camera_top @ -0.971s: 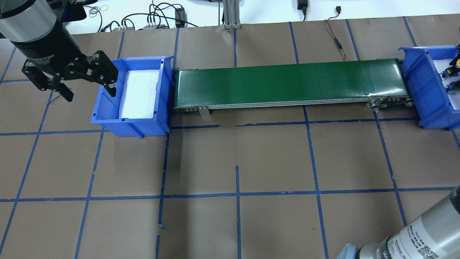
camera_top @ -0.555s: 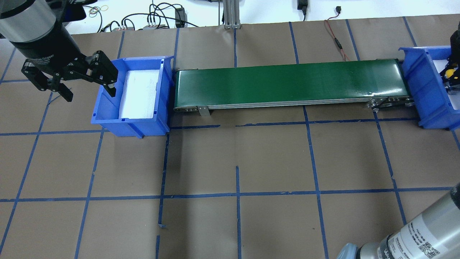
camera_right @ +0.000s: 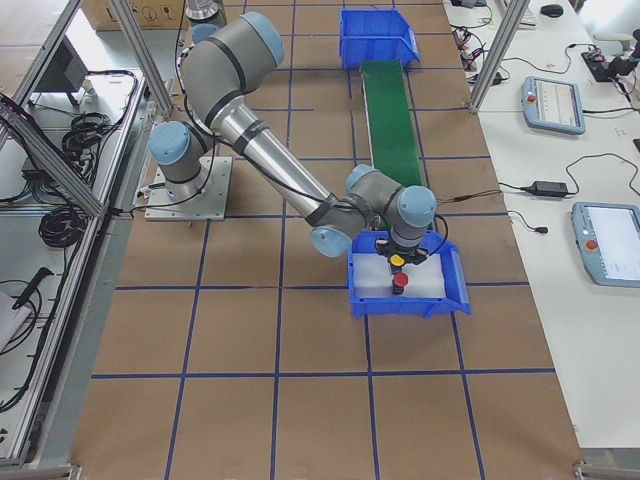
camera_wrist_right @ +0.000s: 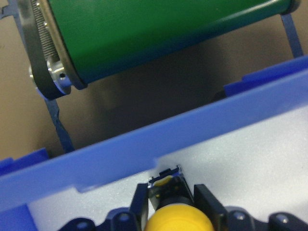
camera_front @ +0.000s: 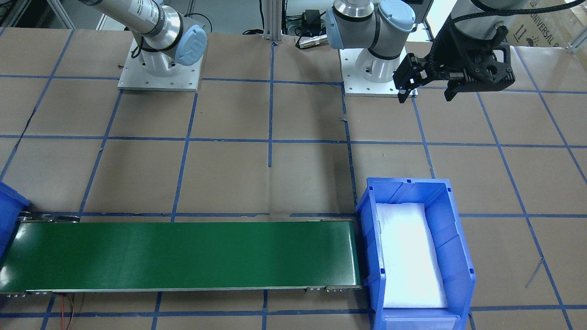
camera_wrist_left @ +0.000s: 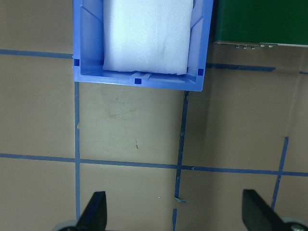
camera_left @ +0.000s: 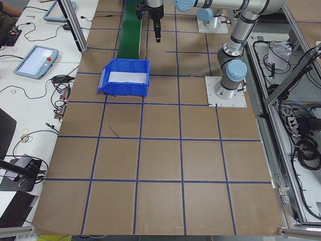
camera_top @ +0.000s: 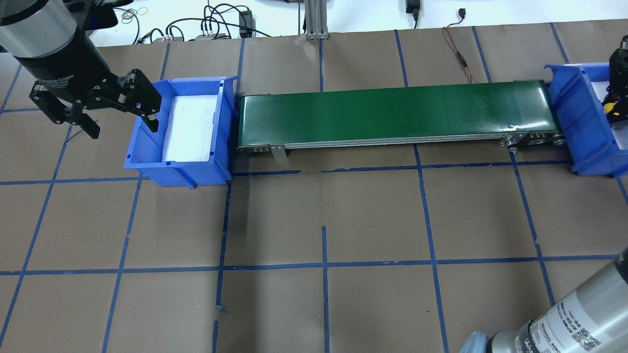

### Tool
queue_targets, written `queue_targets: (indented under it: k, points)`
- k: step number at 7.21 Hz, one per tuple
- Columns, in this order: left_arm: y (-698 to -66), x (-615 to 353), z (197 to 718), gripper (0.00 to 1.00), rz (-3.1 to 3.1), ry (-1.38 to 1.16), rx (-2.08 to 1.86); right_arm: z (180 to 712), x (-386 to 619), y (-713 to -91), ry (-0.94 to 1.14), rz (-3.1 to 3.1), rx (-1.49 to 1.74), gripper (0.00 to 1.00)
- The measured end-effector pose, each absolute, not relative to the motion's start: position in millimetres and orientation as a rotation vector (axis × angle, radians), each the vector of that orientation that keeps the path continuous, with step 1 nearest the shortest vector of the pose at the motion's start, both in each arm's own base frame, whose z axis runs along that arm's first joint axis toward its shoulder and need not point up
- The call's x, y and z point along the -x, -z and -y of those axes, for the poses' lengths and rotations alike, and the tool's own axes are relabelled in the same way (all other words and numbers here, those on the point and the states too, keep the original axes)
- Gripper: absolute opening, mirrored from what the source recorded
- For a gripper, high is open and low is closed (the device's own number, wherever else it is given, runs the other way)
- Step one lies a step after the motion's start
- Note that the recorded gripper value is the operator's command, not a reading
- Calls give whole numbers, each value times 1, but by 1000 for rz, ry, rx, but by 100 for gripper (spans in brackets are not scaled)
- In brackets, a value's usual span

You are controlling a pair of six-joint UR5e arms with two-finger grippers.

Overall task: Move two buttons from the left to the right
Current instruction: 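Lower the yellow button beside the red button and open the right gripper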

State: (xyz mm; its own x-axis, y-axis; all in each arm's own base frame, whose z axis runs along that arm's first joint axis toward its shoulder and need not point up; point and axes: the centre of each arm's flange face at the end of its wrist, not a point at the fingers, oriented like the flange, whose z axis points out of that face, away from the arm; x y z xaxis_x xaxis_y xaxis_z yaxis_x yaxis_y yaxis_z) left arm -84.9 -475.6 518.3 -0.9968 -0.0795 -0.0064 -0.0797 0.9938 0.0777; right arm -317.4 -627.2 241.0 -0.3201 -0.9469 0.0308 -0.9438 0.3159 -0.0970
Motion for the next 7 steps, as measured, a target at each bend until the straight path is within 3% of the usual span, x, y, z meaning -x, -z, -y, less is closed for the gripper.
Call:
queue_targets:
  k: [4,7]
  points:
    - [-518,85,476,100,-3133,-123,125,618,312,-248,127,-2530,1816,100]
    - [-518,85,476,100,-3134,-121,124,606,304,-327,122,-2607,1884,100]
